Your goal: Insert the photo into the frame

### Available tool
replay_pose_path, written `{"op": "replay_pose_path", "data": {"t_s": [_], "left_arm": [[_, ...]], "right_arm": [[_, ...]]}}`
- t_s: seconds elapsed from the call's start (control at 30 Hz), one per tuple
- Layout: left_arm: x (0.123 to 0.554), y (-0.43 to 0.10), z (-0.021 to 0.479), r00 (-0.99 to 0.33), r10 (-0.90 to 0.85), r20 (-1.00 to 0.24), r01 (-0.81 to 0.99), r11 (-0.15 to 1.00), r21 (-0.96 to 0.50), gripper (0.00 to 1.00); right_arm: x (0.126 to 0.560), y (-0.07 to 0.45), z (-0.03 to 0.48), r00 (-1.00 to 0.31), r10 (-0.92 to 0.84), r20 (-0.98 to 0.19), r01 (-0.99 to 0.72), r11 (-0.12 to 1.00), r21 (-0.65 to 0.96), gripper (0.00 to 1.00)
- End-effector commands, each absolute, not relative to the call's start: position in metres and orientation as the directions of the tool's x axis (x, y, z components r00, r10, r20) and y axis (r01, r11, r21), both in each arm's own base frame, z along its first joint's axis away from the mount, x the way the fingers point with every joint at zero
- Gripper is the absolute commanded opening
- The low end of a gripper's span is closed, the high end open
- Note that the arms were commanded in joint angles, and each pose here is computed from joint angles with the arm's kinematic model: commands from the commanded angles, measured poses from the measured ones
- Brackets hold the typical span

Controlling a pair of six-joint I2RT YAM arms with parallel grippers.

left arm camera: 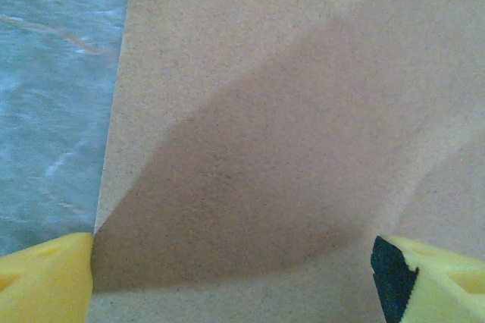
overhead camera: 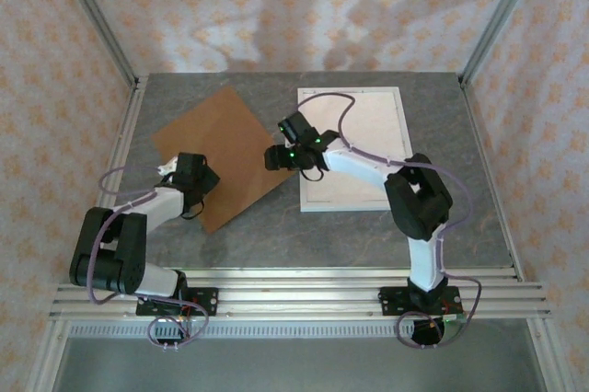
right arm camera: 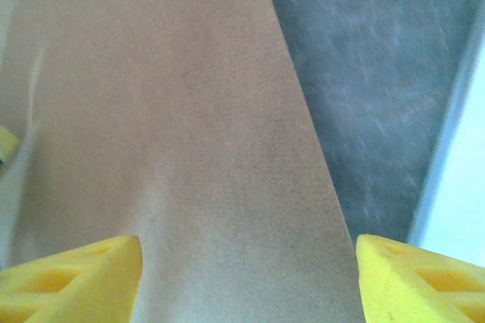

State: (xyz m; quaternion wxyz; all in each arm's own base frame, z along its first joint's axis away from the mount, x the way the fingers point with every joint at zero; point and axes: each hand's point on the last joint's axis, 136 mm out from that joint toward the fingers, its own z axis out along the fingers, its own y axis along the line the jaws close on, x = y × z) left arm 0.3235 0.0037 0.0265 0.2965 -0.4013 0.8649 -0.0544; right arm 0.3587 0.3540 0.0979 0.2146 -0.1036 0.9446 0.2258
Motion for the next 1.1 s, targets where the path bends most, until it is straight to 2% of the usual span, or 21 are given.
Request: {"op": "replay_pose_path", "data": {"t_s": [0.0, 0.2, 0.3, 0.37, 0.47, 0.73, 0.93, 1.07], "left_arm": [[0.353, -0.108, 0.045, -0.656, -0.715, -0.241, -0.436, 0.62, -0.652, 0.89], [0.358, -0.123, 0.043, -0.667, -0.71, -0.226, -0.426, 0.612, -0.666, 0.89], [0.358, -0.119, 0.042, -0.677, -0.694, -0.246, -0.427, 0.642, -0.637, 0.9], [0.356, -0.11, 0.042, -0.681, -0.678, -0.276, -0.436, 0.679, -0.591, 0.92], [0.354, -0.091, 0.042, -0.685, -0.653, -0.323, -0.45, 0.729, -0.516, 0.94], [0.358, -0.062, 0.051, -0.703, -0.593, -0.392, -0.448, 0.798, -0.404, 0.97], [0.364, -0.06, 0.047, -0.705, -0.586, -0.399, -0.449, 0.805, -0.388, 0.97], [0.367, -0.066, 0.037, -0.721, -0.589, -0.365, -0.452, 0.799, -0.397, 0.96]], "right_arm": [[0.338, 0.379, 0.126, -0.871, -0.094, -0.482, -0.354, 0.8, 0.485, 0.73], [0.328, 0.361, 0.126, -0.874, -0.08, -0.479, -0.33, 0.821, 0.465, 0.73], [0.329, 0.34, 0.119, -0.87, -0.085, -0.486, -0.305, 0.867, 0.394, 0.79], [0.337, 0.316, 0.116, -0.863, -0.073, -0.5, -0.266, 0.907, 0.326, 0.83], [0.353, 0.29, 0.119, -0.859, -0.036, -0.511, -0.221, 0.926, 0.307, 0.86], [0.383, 0.28, 0.119, -0.848, -0.111, -0.518, -0.268, 0.933, 0.24, 0.89], [0.406, 0.28, 0.105, -0.862, -0.113, -0.495, -0.298, 0.902, 0.313, 0.88], [0.423, 0.279, 0.096, -0.884, -0.101, -0.456, -0.303, 0.867, 0.396, 0.83]]}}
